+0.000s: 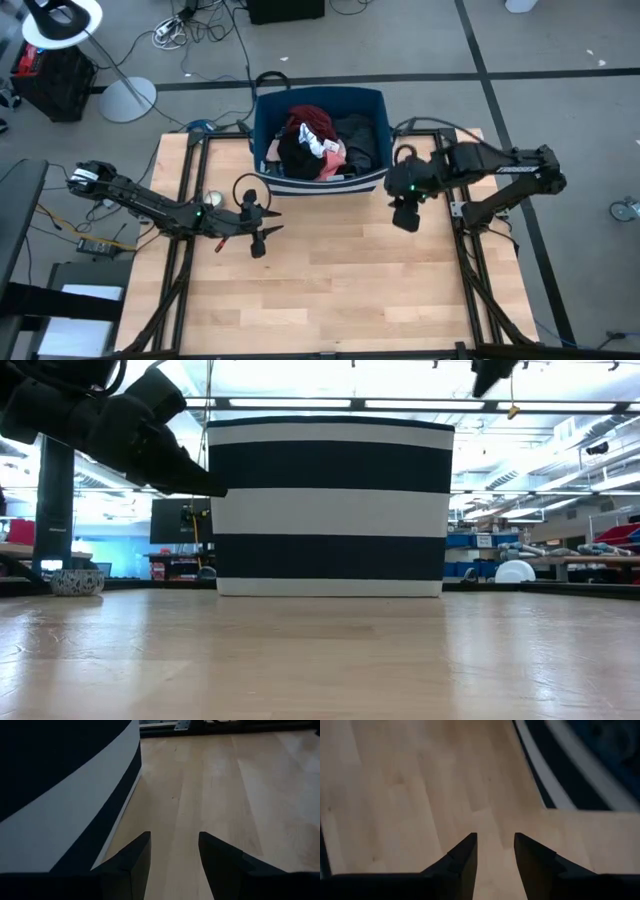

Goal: Sort clothes
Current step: Return to Home Position

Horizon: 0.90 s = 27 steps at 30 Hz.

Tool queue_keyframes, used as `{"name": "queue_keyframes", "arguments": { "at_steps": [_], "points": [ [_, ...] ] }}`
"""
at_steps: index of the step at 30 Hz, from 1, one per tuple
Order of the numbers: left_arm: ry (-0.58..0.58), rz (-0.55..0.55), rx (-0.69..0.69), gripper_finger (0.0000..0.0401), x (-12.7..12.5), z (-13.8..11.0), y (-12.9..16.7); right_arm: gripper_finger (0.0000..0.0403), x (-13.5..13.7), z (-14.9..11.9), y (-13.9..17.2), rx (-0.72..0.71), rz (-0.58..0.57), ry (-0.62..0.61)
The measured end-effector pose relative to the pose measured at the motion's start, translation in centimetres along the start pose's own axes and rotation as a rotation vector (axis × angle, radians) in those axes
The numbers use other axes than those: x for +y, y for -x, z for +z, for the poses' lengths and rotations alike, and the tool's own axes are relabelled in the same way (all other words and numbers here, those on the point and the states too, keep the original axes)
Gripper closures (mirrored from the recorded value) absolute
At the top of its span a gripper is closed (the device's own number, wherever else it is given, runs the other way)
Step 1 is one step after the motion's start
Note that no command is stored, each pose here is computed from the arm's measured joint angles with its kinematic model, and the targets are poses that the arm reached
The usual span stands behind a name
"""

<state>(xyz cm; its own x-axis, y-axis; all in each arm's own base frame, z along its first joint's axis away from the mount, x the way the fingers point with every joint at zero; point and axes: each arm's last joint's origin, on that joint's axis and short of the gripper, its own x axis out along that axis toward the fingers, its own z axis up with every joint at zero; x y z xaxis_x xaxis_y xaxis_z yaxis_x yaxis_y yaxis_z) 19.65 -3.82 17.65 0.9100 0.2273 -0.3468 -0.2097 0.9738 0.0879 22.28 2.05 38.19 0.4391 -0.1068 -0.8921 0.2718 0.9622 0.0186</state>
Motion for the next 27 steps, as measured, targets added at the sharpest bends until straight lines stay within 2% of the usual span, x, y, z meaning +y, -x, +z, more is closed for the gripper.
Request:
{"name": "queue_keyframes", "arguments": {
  "at_steps": [6,17,23,27],
  "points": [
    [0.021,0.0,-0.001,0.0229,0.0,0.0,0.0,0.0273,0.8,-3.0,-2.3,-0.009,-0.022,-0.03],
    [0.023,0.002,-0.007,0.0229,0.1,0.2,0.1,0.0273,-0.1,-9.3,-6.0,-0.197,0.099,-0.047],
    [0.022,-0.006,-0.008,0.0229,0.9,0.7,1.7,0.0273,-1.0,-11.4,-6.9,-0.272,0.138,-0.067],
    [-0.009,-0.041,-0.058,0.0229,1.9,1.5,3.2,0.0273,-1.3,-12.1,-7.1,-0.315,0.16,-0.077]
  ]
}}
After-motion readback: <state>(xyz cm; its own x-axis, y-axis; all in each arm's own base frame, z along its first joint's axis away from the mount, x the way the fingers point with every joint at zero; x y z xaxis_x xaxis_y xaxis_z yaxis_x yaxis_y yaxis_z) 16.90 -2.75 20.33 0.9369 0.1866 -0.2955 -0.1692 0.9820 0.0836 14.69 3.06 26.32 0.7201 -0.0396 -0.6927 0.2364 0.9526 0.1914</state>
